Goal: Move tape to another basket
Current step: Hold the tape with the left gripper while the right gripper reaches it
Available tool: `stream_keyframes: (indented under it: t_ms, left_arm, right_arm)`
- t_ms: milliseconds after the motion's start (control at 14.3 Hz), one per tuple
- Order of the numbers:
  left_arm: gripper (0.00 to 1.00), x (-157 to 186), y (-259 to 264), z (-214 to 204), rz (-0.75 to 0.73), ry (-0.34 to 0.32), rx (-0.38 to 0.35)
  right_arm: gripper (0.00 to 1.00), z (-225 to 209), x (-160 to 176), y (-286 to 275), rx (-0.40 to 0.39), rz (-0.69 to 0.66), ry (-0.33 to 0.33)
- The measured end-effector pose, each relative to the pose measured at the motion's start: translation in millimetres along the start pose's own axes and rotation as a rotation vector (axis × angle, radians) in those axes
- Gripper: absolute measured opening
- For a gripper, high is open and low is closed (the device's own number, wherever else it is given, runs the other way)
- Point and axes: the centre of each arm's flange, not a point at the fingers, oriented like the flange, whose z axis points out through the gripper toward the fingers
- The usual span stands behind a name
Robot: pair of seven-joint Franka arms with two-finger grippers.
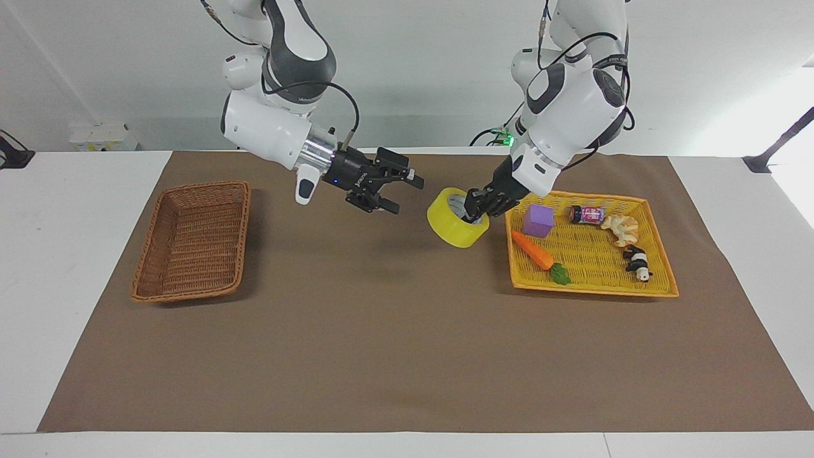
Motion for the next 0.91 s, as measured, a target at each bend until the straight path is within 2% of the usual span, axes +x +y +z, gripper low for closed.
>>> stream_keyframes:
  t_ms: [909]
  left_arm:
    - [0.22,0,0,0,0.001,0.001,-0.001]
  right_arm:
    - [1.00,42,-10,-21,-0.022,-0.155,0.044]
